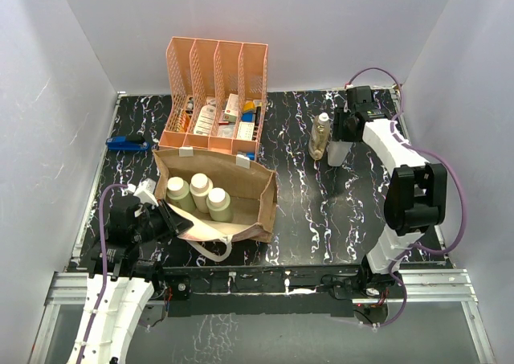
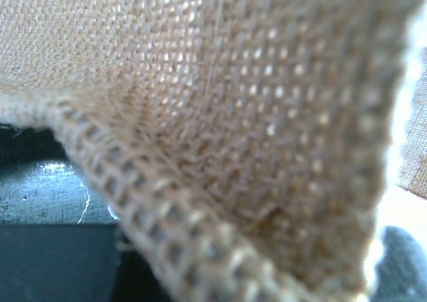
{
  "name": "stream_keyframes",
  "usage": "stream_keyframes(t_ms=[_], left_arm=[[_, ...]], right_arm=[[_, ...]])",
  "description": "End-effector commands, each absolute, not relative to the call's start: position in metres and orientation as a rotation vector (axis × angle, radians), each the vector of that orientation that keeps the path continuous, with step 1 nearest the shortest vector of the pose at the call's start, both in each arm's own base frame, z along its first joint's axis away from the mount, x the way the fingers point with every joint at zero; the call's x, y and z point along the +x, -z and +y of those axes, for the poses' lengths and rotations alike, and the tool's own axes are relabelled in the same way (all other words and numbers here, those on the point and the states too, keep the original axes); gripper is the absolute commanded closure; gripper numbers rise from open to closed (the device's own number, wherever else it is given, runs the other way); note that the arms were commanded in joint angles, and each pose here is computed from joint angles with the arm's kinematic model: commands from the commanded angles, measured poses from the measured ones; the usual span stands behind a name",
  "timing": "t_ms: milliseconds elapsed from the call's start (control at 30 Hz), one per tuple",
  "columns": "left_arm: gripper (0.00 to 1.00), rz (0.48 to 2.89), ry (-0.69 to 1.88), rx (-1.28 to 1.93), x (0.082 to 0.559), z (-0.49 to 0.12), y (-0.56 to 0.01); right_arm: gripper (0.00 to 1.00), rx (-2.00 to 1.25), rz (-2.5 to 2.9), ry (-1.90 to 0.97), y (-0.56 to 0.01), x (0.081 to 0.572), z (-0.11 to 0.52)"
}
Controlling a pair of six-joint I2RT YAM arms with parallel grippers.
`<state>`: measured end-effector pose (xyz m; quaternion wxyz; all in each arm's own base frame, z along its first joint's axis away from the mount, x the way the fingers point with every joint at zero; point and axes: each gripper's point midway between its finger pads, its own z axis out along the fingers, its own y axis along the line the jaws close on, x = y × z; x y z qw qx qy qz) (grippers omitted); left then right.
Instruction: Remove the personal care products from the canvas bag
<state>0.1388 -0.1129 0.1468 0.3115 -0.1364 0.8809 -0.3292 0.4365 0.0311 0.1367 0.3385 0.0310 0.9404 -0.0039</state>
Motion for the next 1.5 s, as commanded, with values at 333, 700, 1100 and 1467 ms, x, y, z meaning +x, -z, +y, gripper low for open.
stream_keyframes(t_ms=[333,700,1100,1467], left_arm=[[1.00,2.364,0.871,-0.378,0.132,-0.113,-0.139],[1.00,2.366,0.874,-0.376,0.132,-0.113,-0.138],[1.00,2.365,0.875,-0.378,0.133,-0.113,-0.138],[1.00,2.366,0.901,-0.320,0.129,-0.117,-0.141]], right_arm=[[0.59,0.023,2.219,-0.112,-0.199,0.488,0.049],[0.22,0.053,2.177,-0.117,-0.221,0.478,0.047],[0.22,0.120,2.142,-0.268,-0.225,0.412,0.060],[0.22,-0.137,2.055,-0.751,-0.289,0.357,0.139]])
